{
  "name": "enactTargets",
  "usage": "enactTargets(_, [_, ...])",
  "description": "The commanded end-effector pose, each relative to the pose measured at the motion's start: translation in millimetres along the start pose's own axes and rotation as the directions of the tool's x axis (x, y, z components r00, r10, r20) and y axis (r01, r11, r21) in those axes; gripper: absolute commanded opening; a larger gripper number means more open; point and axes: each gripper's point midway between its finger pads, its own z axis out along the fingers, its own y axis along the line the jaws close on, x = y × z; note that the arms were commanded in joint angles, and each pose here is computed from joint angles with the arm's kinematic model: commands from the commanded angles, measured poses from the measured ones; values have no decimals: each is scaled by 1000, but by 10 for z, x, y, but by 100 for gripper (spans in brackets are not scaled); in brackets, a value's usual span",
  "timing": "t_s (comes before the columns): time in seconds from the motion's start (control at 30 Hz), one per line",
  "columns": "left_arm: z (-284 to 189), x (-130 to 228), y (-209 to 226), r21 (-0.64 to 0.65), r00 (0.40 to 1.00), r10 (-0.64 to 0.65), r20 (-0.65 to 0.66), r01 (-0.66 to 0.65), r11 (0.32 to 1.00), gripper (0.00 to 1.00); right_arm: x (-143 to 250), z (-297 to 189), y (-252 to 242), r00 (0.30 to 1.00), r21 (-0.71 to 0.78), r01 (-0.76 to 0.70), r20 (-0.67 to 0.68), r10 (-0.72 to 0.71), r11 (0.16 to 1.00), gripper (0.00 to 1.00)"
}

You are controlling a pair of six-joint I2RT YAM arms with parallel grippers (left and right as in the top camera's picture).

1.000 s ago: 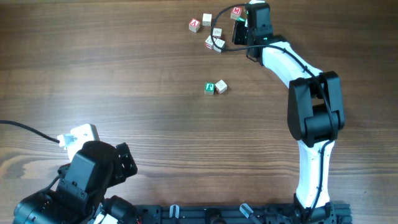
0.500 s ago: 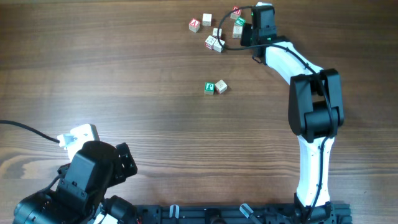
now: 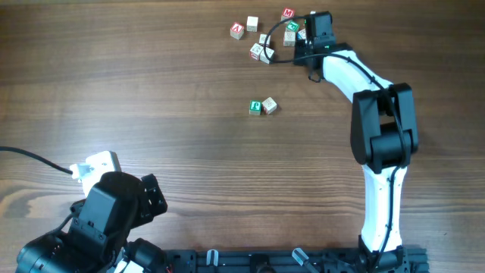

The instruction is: Form a circle

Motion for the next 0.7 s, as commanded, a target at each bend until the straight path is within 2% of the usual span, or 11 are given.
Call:
enactTargets(0.0, [12,10,3,-4,1000,-11,-5,11,1000,100,-295,-646,76,1000,-53,2,30,0,999,11])
enactTargets(0.2, [12,10,3,-4,1000,-11,-5,11,1000,100,7,-1360,258,988,-212,-10,-150,-23,977,10])
enactTargets(0.33, [12,10,3,-4,1000,-11,-5,11,1000,100,234,-1710,406,965,-299,-66,-262,-16,952,6])
enactTargets(0.43, [12,10,3,-4,1000,-11,-5,11,1000,100,548,-1856,485,922,-295,-94,-386,-28,951,5])
enactTargets(0.6, [12,10,3,-4,1000,-11,-5,11,1000,100,1102,-2112,609,825,-254,-28,-552,-122,967,5])
enactTargets(0.67, [12,10,3,-4,1000,-11,-5,11,1000,100,1288,-2205,596,788,-183,3,-604,-115,983,5])
